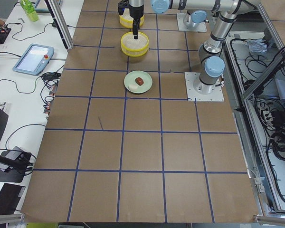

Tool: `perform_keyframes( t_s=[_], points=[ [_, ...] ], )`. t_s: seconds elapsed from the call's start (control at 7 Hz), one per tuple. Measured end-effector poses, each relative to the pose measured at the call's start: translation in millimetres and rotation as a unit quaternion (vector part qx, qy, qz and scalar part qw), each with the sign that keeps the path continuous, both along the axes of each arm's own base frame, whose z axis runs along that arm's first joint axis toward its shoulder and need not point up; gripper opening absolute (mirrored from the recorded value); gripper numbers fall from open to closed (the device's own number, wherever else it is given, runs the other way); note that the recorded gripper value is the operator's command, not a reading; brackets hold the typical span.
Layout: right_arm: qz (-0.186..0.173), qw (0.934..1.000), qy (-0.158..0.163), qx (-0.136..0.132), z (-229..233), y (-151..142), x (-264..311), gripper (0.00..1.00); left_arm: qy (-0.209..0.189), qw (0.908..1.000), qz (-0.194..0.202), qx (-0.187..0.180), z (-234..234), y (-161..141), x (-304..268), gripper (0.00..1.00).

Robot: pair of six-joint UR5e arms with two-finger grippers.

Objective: Stack buns with steamer

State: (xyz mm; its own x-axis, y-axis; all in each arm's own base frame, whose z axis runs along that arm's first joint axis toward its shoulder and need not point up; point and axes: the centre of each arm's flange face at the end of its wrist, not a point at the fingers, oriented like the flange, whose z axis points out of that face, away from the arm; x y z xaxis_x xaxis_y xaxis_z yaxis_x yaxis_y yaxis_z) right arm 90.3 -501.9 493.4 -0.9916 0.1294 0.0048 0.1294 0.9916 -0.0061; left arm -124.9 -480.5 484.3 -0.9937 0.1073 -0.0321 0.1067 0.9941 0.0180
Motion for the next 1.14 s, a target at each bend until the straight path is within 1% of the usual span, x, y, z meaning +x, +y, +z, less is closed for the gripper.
perform_keyframes(
  t_s=[0.14, 0.29, 0.43, 0.57, 0.71, 0.86, 1.0, 1.14],
  points=[
    [-0.003, 0.9997, -0.003, 0.024, -11, -2, -50, 1.0, 0.001, 1.0, -0.002, 0.004, -20, -2, 11, 0.99],
    [0.009, 0.999, -0.014, 0.042, -26, 0, -106, 0.98, 0.002, 0.9999, -0.012, 0.0, -49, -5, 29, 0.99],
    [0.02, 0.9978, -0.025, 0.057, -47, -1, -149, 0.93, 0.002, 0.9997, -0.026, -0.004, -81, -7, 54, 0.98],
    [0.029, 0.9964, -0.034, 0.073, -71, -8, -173, 0.92, 0.004, 0.9996, -0.026, -0.002, -113, -13, 86, 0.98],
    [0.036, 0.9956, -0.037, 0.079, -96, -18, -186, 0.92, 0.007, 0.9995, -0.03, 0.003, -146, -24, 123, 0.98],
    [0.047, 0.9954, -0.035, 0.075, -129, -30, -194, 0.92, 0.009, 0.9991, -0.041, 0.008, -178, -37, 153, 0.96],
    [0.057, 0.9959, -0.03, 0.064, -167, -40, -199, 0.91, 0.013, 0.9987, -0.047, 0.017, -208, -47, 169, 0.96],
    [0.061, 0.9964, -0.026, 0.052, -201, -45, -202, 0.85, 0.018, 0.9983, -0.048, 0.028, -228, -51, 175, 0.96]
  ],
)
